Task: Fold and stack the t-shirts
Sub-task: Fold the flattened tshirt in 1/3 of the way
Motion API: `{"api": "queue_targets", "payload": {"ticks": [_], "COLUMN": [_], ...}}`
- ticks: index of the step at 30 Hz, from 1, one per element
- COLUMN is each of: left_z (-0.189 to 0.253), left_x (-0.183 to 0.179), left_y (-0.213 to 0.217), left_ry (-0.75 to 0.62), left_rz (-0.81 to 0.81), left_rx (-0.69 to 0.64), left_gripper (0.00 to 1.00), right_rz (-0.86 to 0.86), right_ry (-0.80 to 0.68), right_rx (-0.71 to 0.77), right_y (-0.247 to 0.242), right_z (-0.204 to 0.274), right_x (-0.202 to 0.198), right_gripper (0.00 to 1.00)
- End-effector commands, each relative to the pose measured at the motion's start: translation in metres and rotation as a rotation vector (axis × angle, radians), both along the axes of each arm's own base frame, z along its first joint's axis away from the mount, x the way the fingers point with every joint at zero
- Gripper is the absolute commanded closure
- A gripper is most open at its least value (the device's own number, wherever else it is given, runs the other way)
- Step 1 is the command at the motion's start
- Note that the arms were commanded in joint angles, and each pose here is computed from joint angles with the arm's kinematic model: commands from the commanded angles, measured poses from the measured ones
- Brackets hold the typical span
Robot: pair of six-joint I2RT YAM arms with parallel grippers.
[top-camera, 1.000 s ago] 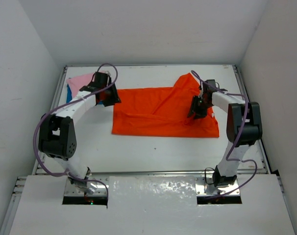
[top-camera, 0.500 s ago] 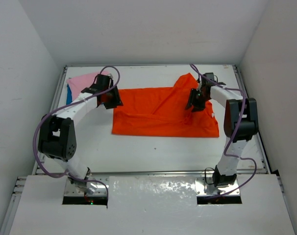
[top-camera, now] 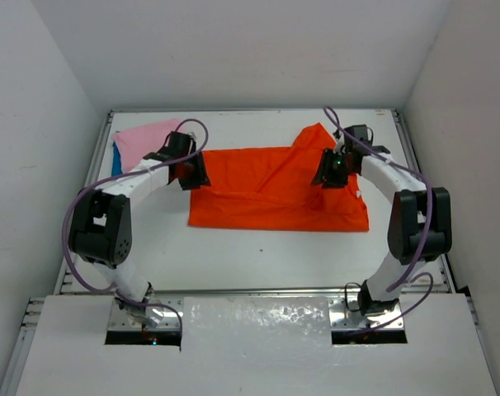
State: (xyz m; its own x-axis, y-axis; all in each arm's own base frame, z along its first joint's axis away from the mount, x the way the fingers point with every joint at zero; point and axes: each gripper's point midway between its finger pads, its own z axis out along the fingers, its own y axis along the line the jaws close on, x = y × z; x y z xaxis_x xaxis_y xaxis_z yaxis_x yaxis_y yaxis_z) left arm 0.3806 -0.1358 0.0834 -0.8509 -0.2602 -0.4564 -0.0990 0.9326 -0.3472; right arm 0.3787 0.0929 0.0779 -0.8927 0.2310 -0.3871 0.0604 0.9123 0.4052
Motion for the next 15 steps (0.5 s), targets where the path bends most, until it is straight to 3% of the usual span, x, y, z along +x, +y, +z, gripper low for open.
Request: {"api": "queue_targets", "payload": {"ticks": [1, 7, 15], "left_z": [-0.013, -0.047, -0.075], "left_x": [-0.016, -0.036, -0.047], "left_y": [0.006, 0.004, 0.009], "left_ry": [0.016, 0.086, 0.163], "left_rz": [-0.009, -0.003, 0.010], "left_rx": [0.037, 0.006, 0.041], "left_gripper": [0.64, 0.64, 0.64], "right_rz": [0.043, 0.049, 0.073], "right_ry": [0.037, 0.067, 0.091], "right_rx": [0.045, 0.074, 0.063], "right_y": [0.023, 0.038, 0.043], "right_z": [-0.017, -0.044, -0.058], "right_x": [-0.015, -0.010, 0.029], "right_gripper": [0.59, 0.59, 0.59]}}
